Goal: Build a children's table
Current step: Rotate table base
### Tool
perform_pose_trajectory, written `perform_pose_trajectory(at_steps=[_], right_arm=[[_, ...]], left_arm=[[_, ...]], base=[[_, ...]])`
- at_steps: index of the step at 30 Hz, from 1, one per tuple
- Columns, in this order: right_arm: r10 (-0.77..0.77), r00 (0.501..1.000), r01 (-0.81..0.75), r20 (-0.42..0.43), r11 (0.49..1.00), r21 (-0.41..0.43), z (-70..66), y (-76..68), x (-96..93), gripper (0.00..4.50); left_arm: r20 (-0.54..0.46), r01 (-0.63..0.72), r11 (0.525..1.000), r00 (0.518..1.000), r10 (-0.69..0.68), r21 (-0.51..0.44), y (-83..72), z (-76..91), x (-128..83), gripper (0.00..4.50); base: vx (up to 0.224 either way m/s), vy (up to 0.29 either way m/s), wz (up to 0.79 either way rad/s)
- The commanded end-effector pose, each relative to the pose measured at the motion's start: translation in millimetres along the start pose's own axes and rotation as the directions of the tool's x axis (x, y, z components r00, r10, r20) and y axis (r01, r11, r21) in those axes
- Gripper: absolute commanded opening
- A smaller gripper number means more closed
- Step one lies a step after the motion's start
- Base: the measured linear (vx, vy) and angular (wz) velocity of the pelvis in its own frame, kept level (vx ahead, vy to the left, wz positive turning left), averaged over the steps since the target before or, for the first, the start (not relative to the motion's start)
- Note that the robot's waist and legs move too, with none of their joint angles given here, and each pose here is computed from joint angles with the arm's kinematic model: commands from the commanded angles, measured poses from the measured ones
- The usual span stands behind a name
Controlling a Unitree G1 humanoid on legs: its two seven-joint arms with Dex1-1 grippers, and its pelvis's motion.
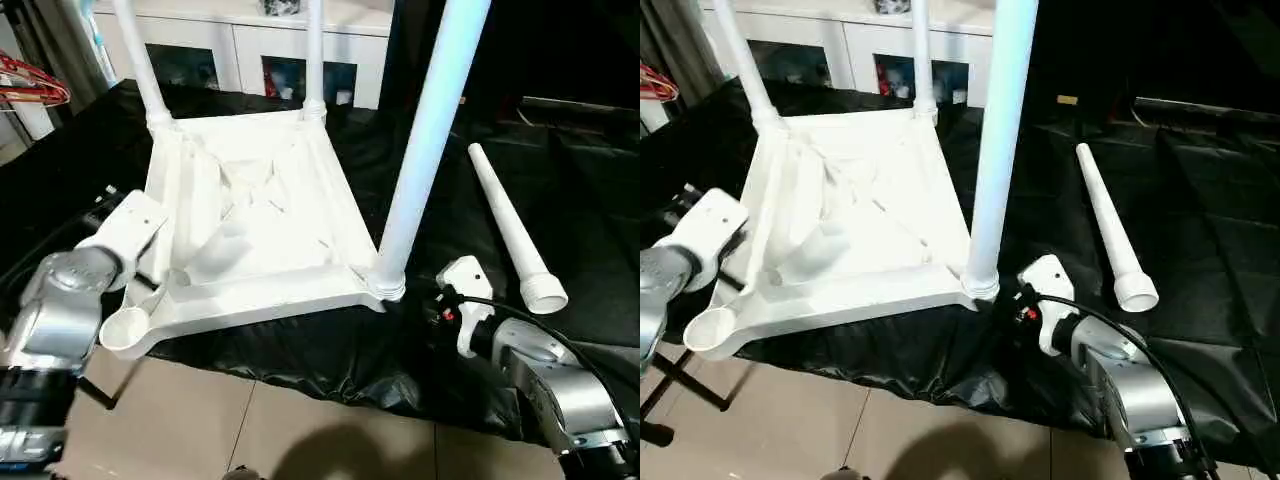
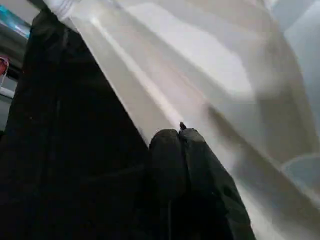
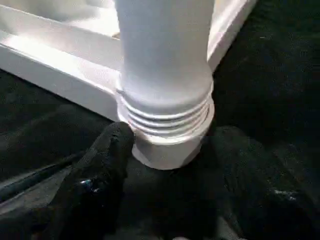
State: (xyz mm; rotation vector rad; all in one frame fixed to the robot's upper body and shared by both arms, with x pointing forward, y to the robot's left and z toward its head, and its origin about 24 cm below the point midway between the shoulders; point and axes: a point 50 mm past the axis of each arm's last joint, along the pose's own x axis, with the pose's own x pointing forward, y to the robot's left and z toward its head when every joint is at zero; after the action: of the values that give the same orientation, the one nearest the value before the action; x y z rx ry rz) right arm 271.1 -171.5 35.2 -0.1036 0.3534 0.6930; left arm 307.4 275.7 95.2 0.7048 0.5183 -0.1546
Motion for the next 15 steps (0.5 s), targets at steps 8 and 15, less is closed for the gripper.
perform_pose_trajectory(at_steps=[8, 15], right_arm=[[-0.302, 0.953, 0.302, 0.003, 0.952, 0.057, 0.1, -37.3, 2.7, 1.95], [-0.277, 0.959, 0.276, -0.067, 0.961, -0.026, -6.0, -44.3, -15.0, 1.36]], left_arm=[[-0.062, 0.204, 0.977, 0.978, -0.200, 0.064, -21.1, -10.8, -2.7, 0.00], [-0.053, 0.327, 0.939, 0.945, -0.323, 0.111, -30.4, -13.1, -5.7, 0.00]], base=[[0.000, 0.000, 0.00], [0.000, 0.000, 0.00]])
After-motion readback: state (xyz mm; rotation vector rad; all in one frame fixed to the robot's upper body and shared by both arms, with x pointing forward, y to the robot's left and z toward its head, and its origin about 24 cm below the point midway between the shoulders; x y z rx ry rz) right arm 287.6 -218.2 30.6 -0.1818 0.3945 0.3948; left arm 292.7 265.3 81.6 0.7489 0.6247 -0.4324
